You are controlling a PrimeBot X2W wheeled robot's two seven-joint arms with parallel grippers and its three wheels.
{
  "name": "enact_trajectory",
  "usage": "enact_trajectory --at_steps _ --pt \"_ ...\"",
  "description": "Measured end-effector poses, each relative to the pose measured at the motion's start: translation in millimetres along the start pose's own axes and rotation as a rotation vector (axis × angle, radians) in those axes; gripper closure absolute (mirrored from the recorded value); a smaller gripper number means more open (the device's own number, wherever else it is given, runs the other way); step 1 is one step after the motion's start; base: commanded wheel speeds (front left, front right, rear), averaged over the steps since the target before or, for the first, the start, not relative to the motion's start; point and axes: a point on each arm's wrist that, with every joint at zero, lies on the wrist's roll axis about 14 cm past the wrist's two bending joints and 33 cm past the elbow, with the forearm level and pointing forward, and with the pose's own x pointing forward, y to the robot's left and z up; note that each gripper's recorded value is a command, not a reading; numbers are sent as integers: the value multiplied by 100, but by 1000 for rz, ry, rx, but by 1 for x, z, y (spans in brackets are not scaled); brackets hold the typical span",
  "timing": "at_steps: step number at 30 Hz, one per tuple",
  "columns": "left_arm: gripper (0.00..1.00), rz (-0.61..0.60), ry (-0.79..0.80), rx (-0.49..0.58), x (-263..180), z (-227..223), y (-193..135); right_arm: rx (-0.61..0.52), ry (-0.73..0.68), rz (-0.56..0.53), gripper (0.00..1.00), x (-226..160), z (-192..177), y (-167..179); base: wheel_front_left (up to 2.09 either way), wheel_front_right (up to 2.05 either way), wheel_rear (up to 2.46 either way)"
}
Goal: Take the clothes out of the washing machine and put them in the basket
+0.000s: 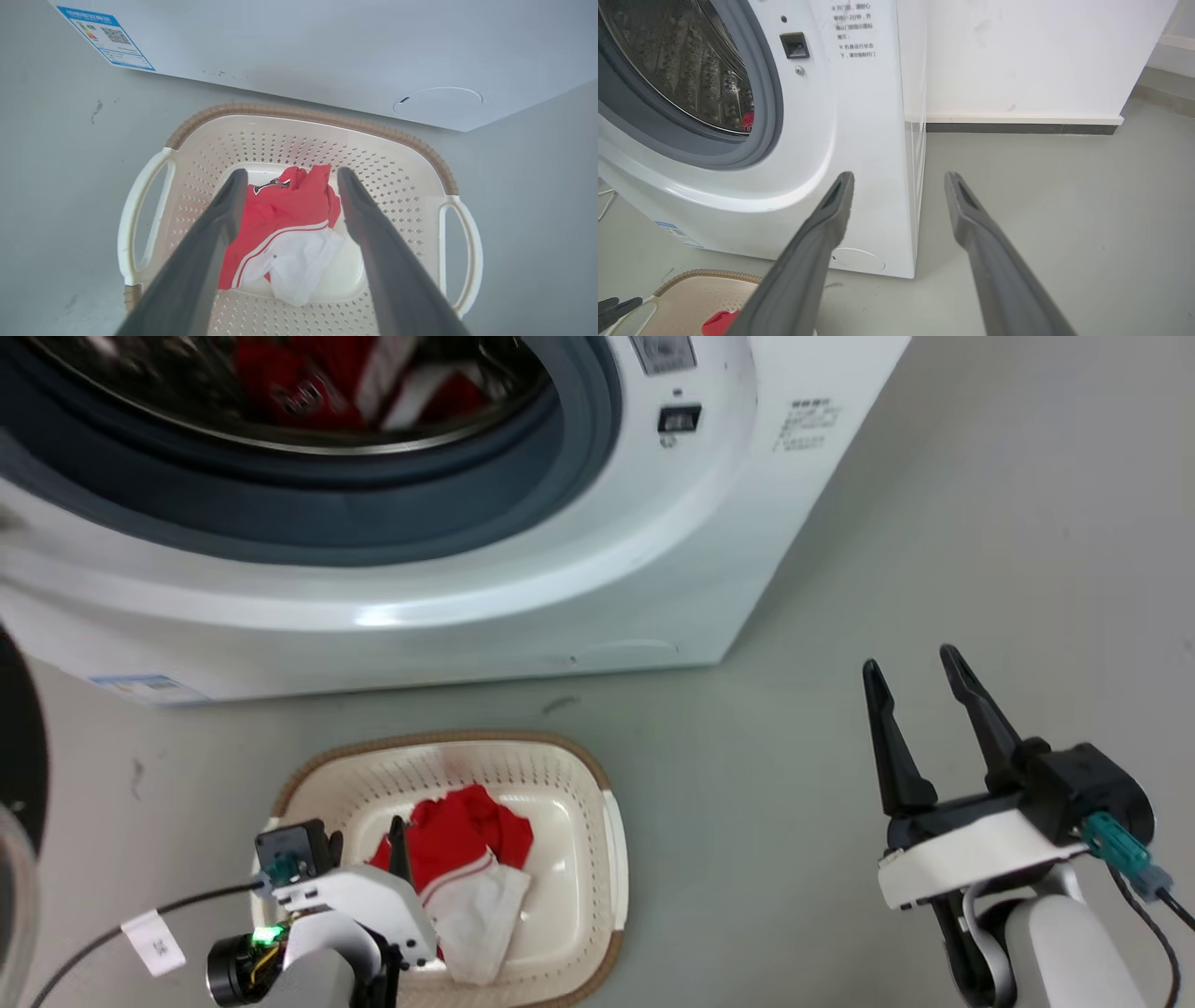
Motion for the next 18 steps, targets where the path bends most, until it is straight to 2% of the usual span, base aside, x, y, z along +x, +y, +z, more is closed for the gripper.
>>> enact_trajectory --at_steps 8,18 --pt "0 -16 -270 15 -43 67 -4 -9 -76 19 0 -17 37 10 0 0 0" --pt "0 -60 -553 56 -82 144 -19 -17 -110 38 0 -22 55 18 0 0 0"
